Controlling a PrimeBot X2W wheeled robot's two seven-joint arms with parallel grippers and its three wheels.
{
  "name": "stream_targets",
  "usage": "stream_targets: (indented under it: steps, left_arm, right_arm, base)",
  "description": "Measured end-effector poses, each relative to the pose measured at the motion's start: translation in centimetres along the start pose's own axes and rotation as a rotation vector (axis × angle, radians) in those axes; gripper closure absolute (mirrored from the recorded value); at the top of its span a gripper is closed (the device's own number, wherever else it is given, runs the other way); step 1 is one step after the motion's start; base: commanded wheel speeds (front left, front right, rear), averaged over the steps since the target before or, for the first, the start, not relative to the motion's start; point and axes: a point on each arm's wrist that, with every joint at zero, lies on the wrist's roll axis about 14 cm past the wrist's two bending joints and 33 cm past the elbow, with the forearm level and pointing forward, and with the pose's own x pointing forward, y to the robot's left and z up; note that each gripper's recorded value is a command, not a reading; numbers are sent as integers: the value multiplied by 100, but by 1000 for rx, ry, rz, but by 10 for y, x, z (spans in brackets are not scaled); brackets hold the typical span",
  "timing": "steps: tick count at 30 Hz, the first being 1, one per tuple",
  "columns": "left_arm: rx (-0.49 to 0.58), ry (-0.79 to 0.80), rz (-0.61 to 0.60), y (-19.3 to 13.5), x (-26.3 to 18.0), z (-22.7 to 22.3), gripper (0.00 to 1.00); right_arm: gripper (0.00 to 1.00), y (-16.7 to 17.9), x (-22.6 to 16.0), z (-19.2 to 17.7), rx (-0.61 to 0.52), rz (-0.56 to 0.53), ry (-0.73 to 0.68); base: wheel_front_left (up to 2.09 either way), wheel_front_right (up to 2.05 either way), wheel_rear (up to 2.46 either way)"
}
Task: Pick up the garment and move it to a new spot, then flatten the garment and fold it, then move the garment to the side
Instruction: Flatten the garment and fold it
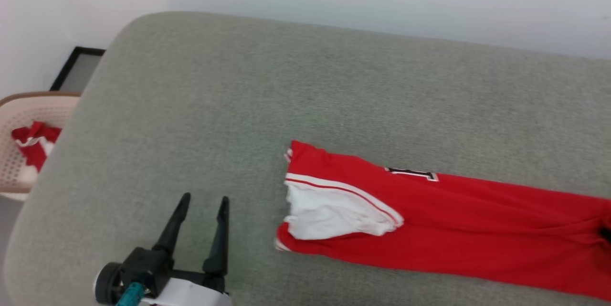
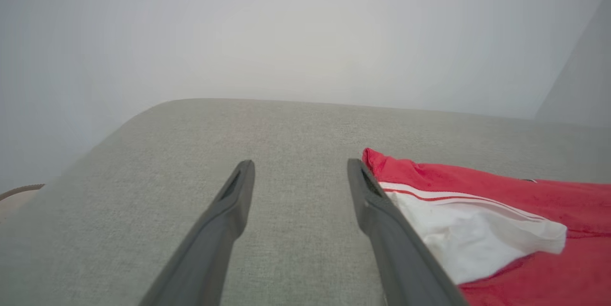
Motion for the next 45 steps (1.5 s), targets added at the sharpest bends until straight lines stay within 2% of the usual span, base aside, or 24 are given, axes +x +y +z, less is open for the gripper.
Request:
stream_targets:
  steps: [7, 13, 18, 21, 25, 33, 38, 41, 45]
  left_arm:
    - [-34, -39, -102, -30, 15, 11, 0]
    - [-55, -45, -184, -51, 26, 12, 0]
    - [-49, -39, -216, -60, 31, 9, 0]
    - [-47, -35, -218, -61, 29, 8, 0]
    - [-50, -38, -202, -57, 23, 9, 0]
    - [-58, -48, -161, -47, 12, 14, 0]
    - [-104, -41, -124, -40, 7, 11, 0]
    - [-104, -35, -125, -41, 5, 10, 0]
    - [-98, -41, -109, -34, 4, 12, 0]
  right_arm:
    - [100, -75, -42, 26, 45, -198, -136]
    - [100, -151, -100, 47, 84, -417, -255]
    - [100, -168, -117, 43, 92, -473, -257]
    - [100, -149, -108, 45, 58, -412, -241]
    - [100, -102, -89, 39, -20, -270, -199]
    - [100, 27, -64, 47, -189, 78, -175]
    - [100, 108, -47, 34, -268, 262, -144]
    - [100, 144, -35, 24, -305, 331, -117]
    - [100, 172, -22, 16, -351, 372, -99]
  base:
    - [0, 0, 0]
    - [0, 0, 0]
    - [0, 0, 0]
    - [0, 0, 0]
    - [0, 0, 0]
    - [0, 0, 0]
    - [0, 0, 0]
    - [0, 0, 0]
    - [0, 0, 0]
